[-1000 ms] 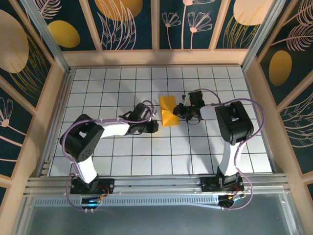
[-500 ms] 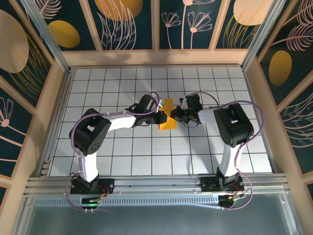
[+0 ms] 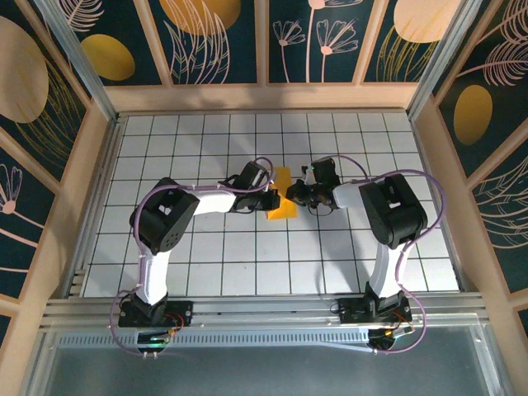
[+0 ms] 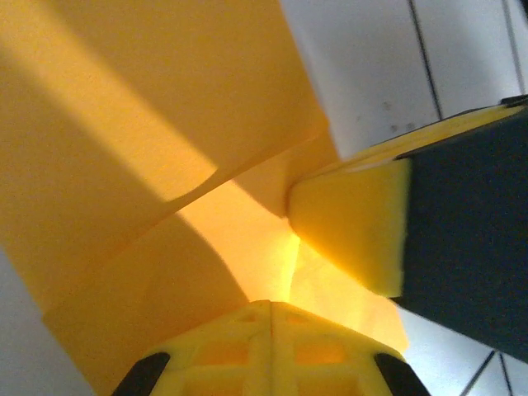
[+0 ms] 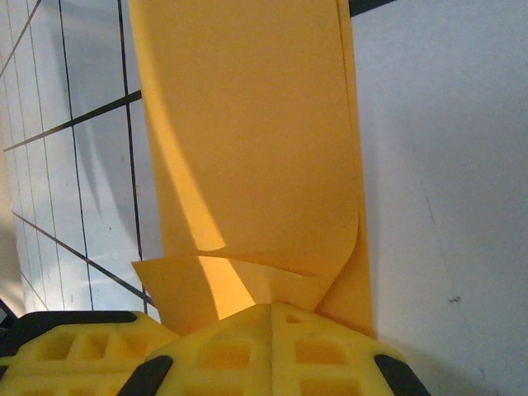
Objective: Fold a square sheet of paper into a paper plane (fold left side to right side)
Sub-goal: Fold the triangle a second time at the center of the table.
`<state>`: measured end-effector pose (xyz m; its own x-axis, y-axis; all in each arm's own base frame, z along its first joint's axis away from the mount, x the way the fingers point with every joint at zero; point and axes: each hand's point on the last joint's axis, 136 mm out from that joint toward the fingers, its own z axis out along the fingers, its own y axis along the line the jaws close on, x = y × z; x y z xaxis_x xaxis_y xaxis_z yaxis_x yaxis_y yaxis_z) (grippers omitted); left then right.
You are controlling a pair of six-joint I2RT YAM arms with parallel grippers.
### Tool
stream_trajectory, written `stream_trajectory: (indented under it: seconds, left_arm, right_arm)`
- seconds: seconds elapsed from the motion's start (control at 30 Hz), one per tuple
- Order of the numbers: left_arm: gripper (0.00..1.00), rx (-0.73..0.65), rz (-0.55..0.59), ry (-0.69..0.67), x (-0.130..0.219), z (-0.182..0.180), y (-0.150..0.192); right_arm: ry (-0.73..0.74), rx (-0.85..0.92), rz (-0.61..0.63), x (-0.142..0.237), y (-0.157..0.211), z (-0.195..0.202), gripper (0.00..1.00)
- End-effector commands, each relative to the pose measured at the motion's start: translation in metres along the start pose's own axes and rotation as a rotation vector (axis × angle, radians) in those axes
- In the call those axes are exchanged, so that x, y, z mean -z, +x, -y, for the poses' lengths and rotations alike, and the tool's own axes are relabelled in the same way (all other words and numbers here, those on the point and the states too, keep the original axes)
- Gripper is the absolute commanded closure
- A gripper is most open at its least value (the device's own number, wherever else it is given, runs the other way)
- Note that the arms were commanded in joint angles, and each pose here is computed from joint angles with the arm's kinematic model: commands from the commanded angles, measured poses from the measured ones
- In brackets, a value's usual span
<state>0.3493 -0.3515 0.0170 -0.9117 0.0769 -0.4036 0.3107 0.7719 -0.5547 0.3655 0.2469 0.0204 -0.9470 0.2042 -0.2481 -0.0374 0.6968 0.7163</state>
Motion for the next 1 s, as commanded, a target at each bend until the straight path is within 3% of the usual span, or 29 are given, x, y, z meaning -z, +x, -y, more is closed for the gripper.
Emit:
stream_trajectory:
  seconds: [0.0,0.47,0.97]
  left_arm:
    - [1.00,0.024,-0.032,-0.060,-0.005,-0.014,0.007]
    - [1.00,0.047,-0.059,-0.090,-0.009,-0.023,0.015]
    - [1.00,0.054,-0.077,-0.129,-0.009,-0.033,0.021]
  right_arm:
    - [0.043,-0.020,-0.050,-0.001,0.013,0.003,1.00]
    - [-0.063,0.077,0.007,0.016,-0.011,-0.039,1.00]
    - [0.017,0.066,-0.001,-0.009,-0.019,-0.010,1.00]
